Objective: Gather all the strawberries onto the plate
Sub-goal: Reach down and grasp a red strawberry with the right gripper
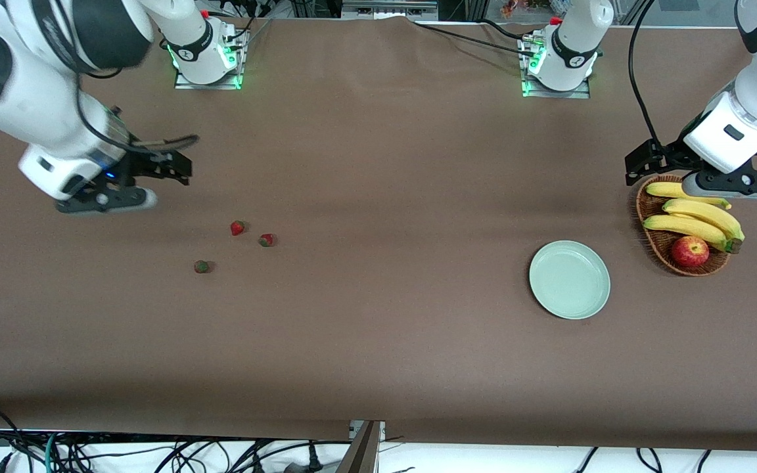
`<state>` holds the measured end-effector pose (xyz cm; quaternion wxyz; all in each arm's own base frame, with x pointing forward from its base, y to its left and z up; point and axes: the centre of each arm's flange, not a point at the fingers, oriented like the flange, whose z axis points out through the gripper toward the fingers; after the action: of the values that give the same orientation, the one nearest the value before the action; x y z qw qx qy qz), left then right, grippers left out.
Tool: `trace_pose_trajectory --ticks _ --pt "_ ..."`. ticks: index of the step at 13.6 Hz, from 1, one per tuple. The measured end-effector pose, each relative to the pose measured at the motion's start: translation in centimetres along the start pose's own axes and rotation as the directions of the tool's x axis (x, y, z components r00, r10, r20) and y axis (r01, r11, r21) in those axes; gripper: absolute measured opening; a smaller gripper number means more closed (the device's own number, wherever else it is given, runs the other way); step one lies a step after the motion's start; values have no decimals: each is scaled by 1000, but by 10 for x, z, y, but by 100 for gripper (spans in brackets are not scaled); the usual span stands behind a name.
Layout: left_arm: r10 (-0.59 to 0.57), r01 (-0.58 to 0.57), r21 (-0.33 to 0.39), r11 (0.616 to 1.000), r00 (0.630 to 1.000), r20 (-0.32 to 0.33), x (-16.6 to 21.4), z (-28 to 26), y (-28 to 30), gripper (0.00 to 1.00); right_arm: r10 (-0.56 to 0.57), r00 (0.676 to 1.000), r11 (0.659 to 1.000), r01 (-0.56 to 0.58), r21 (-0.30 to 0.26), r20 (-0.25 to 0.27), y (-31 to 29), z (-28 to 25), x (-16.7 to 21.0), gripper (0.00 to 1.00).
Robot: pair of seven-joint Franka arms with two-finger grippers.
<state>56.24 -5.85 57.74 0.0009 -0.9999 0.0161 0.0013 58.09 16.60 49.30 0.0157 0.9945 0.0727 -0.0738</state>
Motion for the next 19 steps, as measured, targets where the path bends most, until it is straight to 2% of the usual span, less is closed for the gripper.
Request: trace_pose_trajectory --ticks 5,8,11,19 --pt "8 -8 0 1000 1000 -1 0 -1 -1 100 -6 999 1000 6 -1 50 -10 145 37 100" --pt "9 -9 0 1000 1000 -2 0 -1 -1 100 4 999 1000 -4 8 36 -6 217 40 99" --pt "10 -10 0 1000 1000 -2 0 -1 -1 100 10 1000 1000 -10 13 6 -2 277 25 98" --pt "12 -12 0 1000 1000 -2 0 -1 -1 100 34 999 999 -35 34 24 -1 299 16 89"
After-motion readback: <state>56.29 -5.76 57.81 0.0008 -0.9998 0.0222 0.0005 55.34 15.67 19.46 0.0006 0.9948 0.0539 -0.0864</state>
